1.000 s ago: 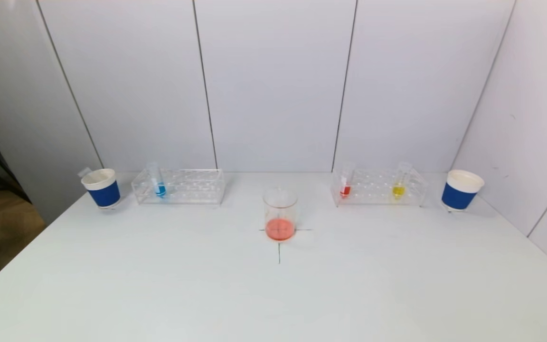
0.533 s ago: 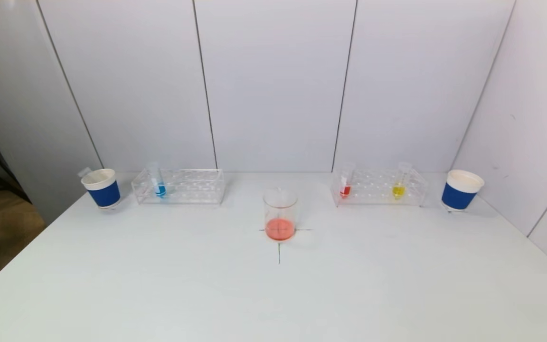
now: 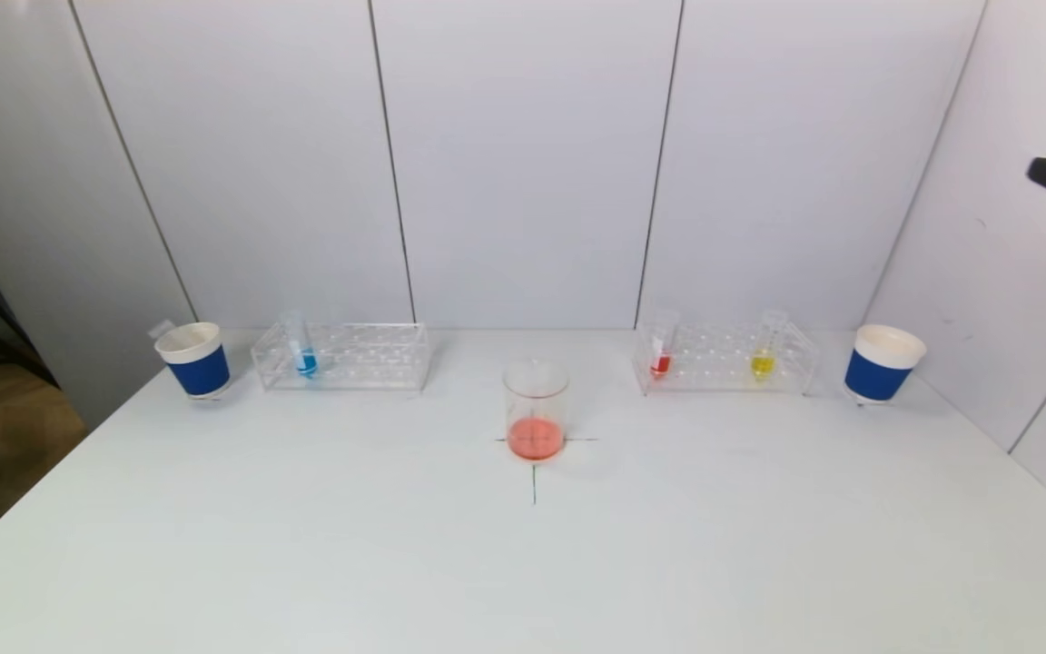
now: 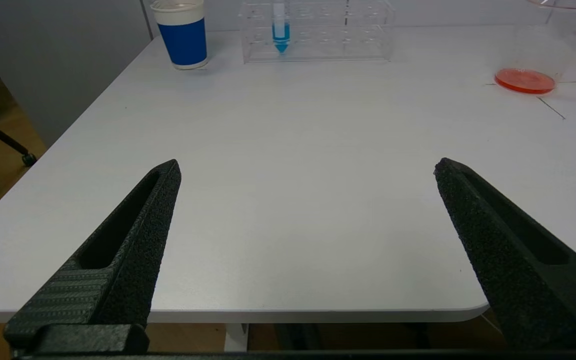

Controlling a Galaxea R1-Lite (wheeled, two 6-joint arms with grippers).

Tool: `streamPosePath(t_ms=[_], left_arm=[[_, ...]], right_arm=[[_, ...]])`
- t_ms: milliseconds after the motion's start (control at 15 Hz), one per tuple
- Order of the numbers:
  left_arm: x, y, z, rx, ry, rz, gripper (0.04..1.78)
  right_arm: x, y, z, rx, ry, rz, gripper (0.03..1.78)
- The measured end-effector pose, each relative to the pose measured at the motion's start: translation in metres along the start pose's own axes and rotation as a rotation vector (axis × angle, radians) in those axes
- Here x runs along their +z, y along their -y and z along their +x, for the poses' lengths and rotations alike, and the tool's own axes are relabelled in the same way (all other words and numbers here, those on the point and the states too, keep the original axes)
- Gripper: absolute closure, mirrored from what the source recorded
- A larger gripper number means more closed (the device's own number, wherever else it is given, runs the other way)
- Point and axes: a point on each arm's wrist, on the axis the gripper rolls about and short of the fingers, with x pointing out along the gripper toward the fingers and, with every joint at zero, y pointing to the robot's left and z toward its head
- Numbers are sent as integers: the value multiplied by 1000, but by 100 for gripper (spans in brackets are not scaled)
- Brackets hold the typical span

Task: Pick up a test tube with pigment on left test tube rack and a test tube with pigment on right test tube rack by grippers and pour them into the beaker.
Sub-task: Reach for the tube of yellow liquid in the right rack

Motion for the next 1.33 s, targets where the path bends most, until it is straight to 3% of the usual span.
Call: streamPosePath(t_ms=[200,533,933,1333], left_arm=[[0,0,0,0,0,0,5],[0,0,0,0,0,0,5],[0,0,0,0,0,0,5],[0,0,0,0,0,0,5]], right_arm=[[-41,-10,55,-4,-29,25,4],[-107,-16,112,-6,-49,34,4],[-158,-17,147,-13,-71,49,4],[-192,-17,168,-23,-90,46,4]])
